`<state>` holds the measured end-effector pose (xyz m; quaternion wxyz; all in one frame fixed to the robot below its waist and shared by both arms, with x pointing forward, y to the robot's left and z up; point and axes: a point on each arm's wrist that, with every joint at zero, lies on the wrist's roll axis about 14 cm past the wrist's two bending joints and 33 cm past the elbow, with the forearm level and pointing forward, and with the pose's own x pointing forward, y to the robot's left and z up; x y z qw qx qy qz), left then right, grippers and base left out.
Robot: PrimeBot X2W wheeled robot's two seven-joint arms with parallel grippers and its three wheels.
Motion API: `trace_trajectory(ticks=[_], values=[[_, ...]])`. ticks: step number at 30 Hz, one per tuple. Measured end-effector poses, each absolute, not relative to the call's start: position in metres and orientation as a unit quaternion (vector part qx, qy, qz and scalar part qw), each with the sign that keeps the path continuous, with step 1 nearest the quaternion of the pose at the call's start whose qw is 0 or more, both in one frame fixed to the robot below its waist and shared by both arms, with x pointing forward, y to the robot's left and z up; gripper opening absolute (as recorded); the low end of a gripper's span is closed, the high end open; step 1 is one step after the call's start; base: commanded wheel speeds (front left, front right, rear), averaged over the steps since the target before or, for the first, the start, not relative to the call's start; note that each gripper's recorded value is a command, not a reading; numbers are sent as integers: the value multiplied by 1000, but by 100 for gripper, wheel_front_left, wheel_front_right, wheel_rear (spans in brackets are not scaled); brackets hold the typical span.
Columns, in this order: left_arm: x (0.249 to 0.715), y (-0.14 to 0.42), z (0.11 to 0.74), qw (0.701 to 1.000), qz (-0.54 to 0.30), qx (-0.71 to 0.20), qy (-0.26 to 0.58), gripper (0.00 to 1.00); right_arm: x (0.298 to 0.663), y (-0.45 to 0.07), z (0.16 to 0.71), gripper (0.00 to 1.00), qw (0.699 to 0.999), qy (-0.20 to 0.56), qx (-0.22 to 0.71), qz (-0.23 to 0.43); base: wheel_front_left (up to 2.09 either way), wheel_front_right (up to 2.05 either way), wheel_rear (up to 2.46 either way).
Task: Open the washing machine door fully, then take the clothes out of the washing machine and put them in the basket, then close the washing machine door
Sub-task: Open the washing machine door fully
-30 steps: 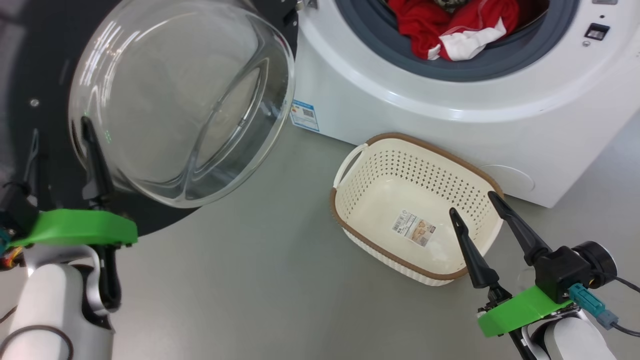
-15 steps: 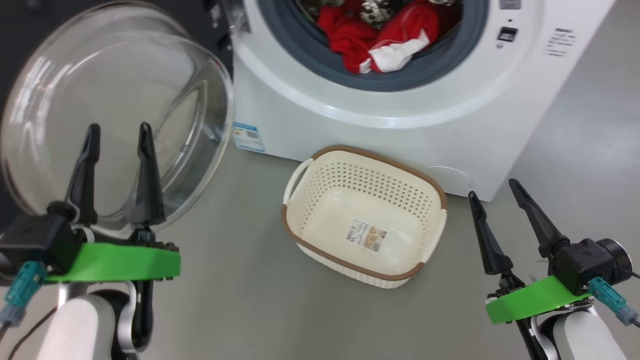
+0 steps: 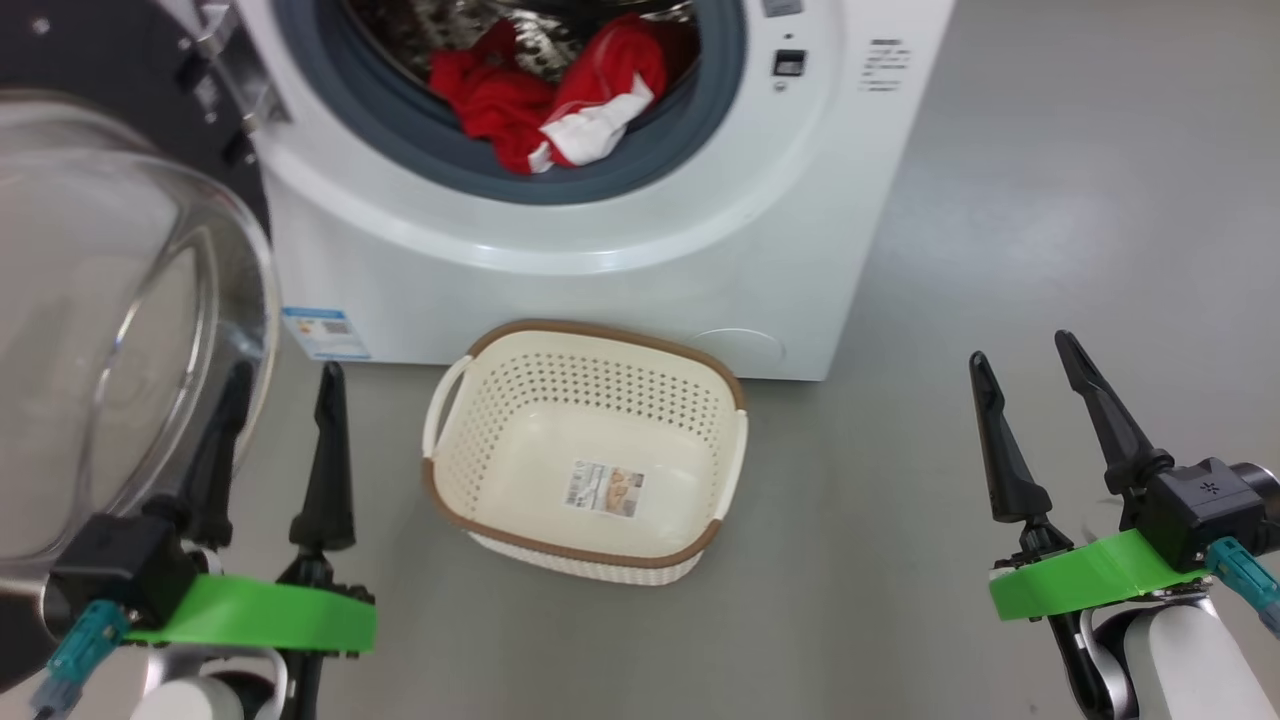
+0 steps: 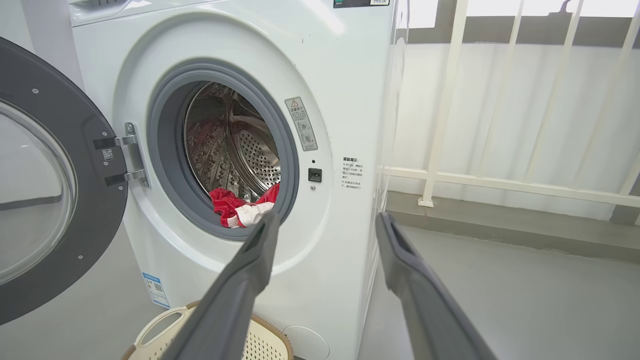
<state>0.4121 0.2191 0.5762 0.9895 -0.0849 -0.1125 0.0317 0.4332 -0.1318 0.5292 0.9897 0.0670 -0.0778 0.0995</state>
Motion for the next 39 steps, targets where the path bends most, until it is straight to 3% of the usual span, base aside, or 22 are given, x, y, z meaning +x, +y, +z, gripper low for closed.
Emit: trace_trajectory(ticks=[12,23,39], values=[[410,170,551,987,-67,-110,-92,100,403,-176,544,100,993,-99,57,39,0,0,0],[385,168,523,991,-64,-110,-50,100,362,-193,543,100,994,-97,57,13,0,0,0],[365,167,513,993,-64,-94,-35,100,331,-213,543,100,993,-103,55,-22,0,0,0]])
